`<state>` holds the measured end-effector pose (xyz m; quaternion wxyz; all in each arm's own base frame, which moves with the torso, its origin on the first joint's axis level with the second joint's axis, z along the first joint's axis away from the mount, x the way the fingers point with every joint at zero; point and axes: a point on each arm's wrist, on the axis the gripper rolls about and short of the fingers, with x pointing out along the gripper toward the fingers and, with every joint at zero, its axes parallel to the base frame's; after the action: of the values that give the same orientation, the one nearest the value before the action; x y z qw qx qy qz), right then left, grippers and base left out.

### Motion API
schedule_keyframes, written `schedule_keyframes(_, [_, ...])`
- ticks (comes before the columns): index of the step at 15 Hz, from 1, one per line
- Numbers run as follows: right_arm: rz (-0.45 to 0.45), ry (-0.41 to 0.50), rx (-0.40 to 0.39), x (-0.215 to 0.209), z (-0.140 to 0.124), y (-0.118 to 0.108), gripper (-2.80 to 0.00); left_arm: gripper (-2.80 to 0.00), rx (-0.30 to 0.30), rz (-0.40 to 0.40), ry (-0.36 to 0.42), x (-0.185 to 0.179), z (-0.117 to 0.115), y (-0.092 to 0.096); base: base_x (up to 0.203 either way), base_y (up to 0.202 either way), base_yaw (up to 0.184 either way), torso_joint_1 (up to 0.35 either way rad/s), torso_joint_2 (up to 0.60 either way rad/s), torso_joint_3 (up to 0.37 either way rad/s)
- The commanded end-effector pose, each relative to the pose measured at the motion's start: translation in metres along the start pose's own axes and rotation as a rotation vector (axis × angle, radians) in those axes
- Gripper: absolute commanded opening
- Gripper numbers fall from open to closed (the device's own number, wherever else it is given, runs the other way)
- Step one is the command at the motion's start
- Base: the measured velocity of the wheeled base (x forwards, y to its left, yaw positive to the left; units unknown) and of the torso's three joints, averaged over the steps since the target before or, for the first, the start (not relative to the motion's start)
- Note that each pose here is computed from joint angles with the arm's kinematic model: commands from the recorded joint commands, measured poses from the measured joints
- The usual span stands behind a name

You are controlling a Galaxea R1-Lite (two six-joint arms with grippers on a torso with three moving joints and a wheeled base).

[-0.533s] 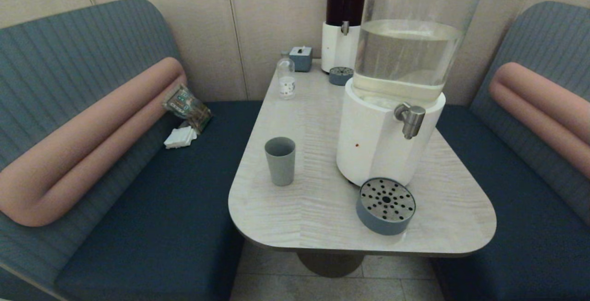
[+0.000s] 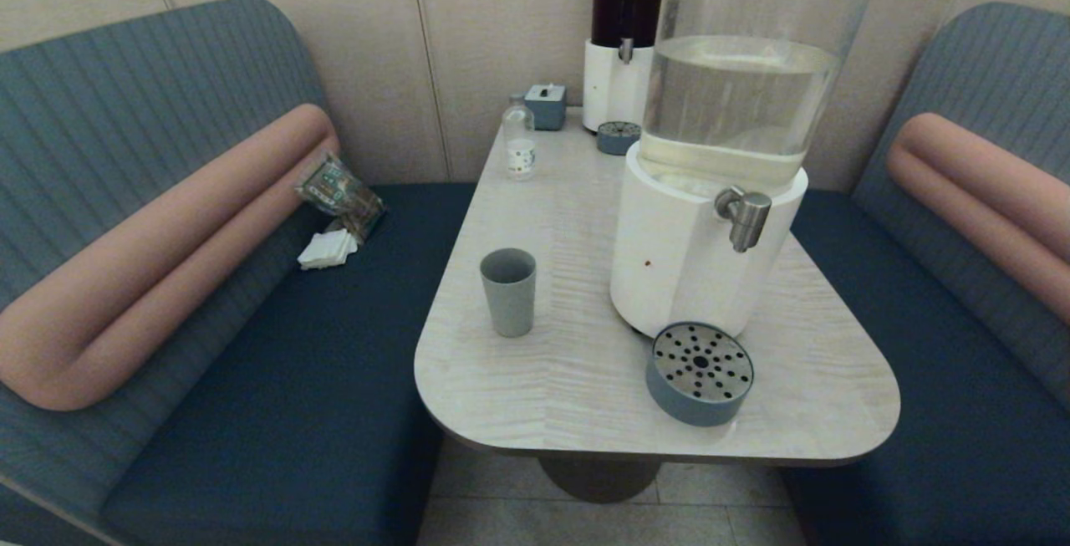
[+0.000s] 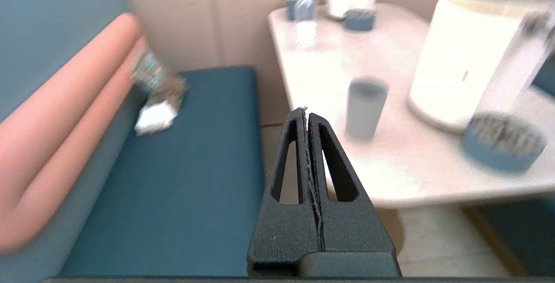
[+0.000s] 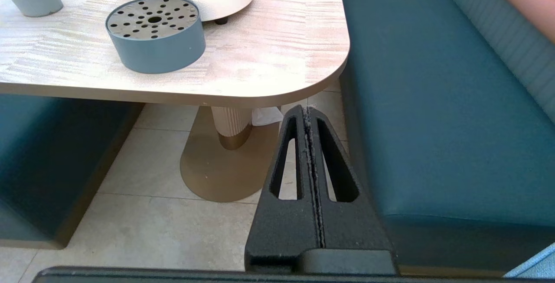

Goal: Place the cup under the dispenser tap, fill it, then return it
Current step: Pick up the cup

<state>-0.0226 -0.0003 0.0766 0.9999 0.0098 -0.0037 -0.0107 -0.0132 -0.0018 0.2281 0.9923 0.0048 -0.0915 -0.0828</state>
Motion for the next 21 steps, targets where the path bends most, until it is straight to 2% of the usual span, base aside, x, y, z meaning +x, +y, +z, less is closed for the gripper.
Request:
schedule_keyframes(1, [0.000,0.000,0.000,0.000,0.000,0.000,-2.80,-2.80,-0.027,-0.044,0.156,0.083,0.015,0.008,0.000,0.000,0.000,0.000,0.00,0.000])
schedule_keyframes(3, [0.000,0.000,0.000,0.000,0.000,0.000,-2.80,-2.80,-0.067,-0.161,0.196,0.125,0.011,0.009,0.000,0.000,0.000,0.000,0.00,0.000])
schedule_keyframes(4, [0.000,0.001,0.000,0.000,0.000,0.000,-2.80,-2.80,-0.095,-0.240,0.205,0.143,0.007,0.008,0.000,0.000,0.000,0.000,0.00,0.000])
schedule_keyframes(5, [0.000,0.000,0.000,0.000,0.000,0.000,-2.80,-2.80,-0.107,-0.287,0.202,0.159,0.002,0.010,0.000,0.000,0.000,0.000,0.00,0.000])
schedule_keyframes(8, [0.000,0.000,0.000,0.000,0.000,0.000,-2.80,-2.80,-0.079,-0.337,0.167,0.198,-0.019,0.015,0.000,0.000,0.000,0.000,0.00,0.000])
schedule_keyframes(9, [0.000,0.000,0.000,0.000,0.000,0.000,-2.80,0.00,-0.061,-0.344,0.144,0.210,-0.028,0.016,0.000,0.000,0.000,0.000,0.00,0.000])
schedule_keyframes(12, [0.000,0.001,0.000,0.000,0.000,0.000,-2.80,0.00,-0.035,-0.388,0.094,0.238,-0.063,0.018,0.000,0.000,0.000,0.000,0.00,0.000])
schedule_keyframes(16, [0.000,0.000,0.000,0.000,0.000,0.000,-2.80,0.00,-0.011,-0.504,0.085,0.266,-0.132,0.019,0.000,0.000,0.000,0.000,0.00,0.000])
schedule_keyframes(21, [0.000,0.001,0.000,0.000,0.000,0.000,-2.80,0.00,0.040,-0.644,0.059,0.306,-0.170,0.021,0.000,0.000,0.000,0.000,0.00,0.000])
